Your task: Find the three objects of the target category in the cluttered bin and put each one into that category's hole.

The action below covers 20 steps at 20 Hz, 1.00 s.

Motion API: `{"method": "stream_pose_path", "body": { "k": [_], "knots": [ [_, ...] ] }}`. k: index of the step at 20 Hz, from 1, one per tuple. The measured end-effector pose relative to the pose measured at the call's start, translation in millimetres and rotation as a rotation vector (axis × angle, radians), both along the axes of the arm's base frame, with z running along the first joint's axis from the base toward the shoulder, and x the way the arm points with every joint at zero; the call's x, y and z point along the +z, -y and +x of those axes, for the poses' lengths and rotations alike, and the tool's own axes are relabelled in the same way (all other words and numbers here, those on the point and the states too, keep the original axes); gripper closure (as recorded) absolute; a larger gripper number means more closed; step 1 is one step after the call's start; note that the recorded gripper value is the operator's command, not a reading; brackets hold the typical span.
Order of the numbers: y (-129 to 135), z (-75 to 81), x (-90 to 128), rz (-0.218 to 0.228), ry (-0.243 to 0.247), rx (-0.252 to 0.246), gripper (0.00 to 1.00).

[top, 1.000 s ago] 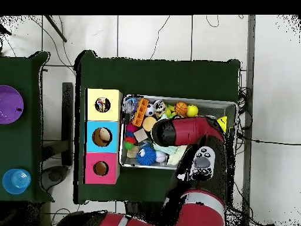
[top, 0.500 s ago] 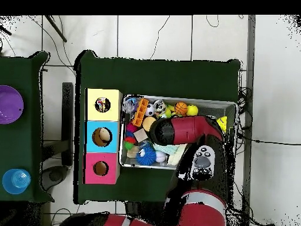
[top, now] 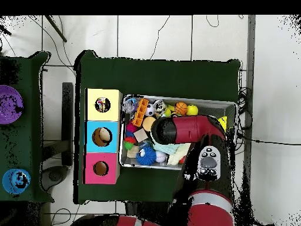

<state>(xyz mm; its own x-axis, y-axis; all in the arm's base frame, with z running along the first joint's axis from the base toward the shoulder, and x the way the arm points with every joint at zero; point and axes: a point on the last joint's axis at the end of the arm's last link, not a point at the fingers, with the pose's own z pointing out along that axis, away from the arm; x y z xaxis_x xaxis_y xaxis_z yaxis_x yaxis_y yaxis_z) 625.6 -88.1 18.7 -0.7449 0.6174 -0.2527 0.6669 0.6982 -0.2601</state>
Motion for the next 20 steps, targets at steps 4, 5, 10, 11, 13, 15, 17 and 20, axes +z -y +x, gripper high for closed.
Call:
{"method": "stream_pose_path", "body": {
  "k": [4, 5, 10, 11, 13, 15, 17, 20],
  "knots": [
    [-4, -3.8, -5, 0.034, -0.006, -0.01, 0.0],
    [-5, -4.5, -6, 0.039, -0.007, -0.011, 0.0],
    [-8, -7.2, -10, 0.062, -0.013, -0.018, 0.0],
    [-9, -7.4, -11, 0.066, -0.014, -0.018, 0.0],
    [-10, -7.5, -12, 0.074, -0.014, -0.02, 0.0],
    [-12, -5.2, -14, 0.095, -0.01, -0.025, 1.0],
    [-12, -4.7, -15, 0.099, -0.009, -0.027, 1.0],
    [-11, -4.3, -15, 0.102, -0.008, -0.029, 1.0]
  ]
}}
